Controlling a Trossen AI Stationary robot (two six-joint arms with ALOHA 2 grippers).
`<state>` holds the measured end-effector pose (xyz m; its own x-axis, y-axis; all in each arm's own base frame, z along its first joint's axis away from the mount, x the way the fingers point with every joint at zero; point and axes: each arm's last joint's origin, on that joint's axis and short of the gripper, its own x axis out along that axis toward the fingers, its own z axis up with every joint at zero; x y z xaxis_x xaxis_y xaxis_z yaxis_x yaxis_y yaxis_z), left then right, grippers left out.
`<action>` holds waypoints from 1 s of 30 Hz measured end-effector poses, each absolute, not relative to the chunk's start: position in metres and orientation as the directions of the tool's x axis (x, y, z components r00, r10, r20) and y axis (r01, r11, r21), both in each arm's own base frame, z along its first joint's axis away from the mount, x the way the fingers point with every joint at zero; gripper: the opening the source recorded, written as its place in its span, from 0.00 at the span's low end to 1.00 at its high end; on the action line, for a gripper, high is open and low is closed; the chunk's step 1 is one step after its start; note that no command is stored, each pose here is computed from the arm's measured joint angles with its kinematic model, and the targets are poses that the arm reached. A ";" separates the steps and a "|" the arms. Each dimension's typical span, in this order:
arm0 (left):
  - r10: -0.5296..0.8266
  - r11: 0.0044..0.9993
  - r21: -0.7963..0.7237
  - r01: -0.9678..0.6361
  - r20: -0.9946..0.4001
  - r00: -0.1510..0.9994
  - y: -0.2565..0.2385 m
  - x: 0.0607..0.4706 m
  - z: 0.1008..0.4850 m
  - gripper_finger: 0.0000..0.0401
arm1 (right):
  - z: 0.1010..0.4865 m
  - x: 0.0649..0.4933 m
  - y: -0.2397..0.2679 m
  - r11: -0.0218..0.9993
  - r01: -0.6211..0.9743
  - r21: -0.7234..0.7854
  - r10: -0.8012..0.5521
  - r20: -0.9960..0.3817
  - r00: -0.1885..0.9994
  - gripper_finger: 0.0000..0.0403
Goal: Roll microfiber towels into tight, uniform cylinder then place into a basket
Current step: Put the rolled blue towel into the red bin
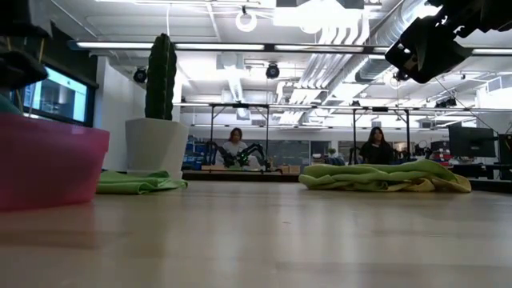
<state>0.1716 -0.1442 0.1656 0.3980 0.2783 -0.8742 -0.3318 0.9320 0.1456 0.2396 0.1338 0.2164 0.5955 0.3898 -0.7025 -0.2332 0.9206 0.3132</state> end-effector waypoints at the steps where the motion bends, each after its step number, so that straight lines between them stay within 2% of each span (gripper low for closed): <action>1: 0.279 0.939 0.167 -0.300 -0.881 0.382 -0.142 0.173 0.165 0.07 | 0.216 0.240 0.134 0.921 -0.233 0.313 0.390 -0.702 0.595 0.56; 6: 0.264 0.963 0.266 -0.050 -0.886 0.380 -0.137 0.180 0.165 0.08 | 0.216 0.240 0.134 0.921 -0.233 0.313 0.390 -0.703 0.595 0.56; 9: 0.221 0.964 0.258 0.059 -0.908 0.354 -0.134 0.184 0.165 0.08 | 0.216 0.240 0.134 0.921 -0.233 0.313 0.390 -0.703 0.595 0.56; 13: 0.177 0.971 0.215 0.103 -0.941 0.289 -0.128 0.187 0.164 0.08 | 0.216 0.240 0.134 0.921 -0.233 0.313 0.390 -0.703 0.595 0.56; 21: 0.175 0.949 0.233 0.212 -0.950 0.259 -0.114 0.195 0.164 0.08 | 0.216 0.240 0.134 0.920 -0.228 0.318 0.390 -0.703 0.595 0.56; 30: 0.194 0.966 0.220 0.137 -0.964 0.184 -0.104 0.205 0.150 0.09 | 0.216 0.240 0.134 0.920 -0.222 0.323 0.390 -0.703 0.595 0.56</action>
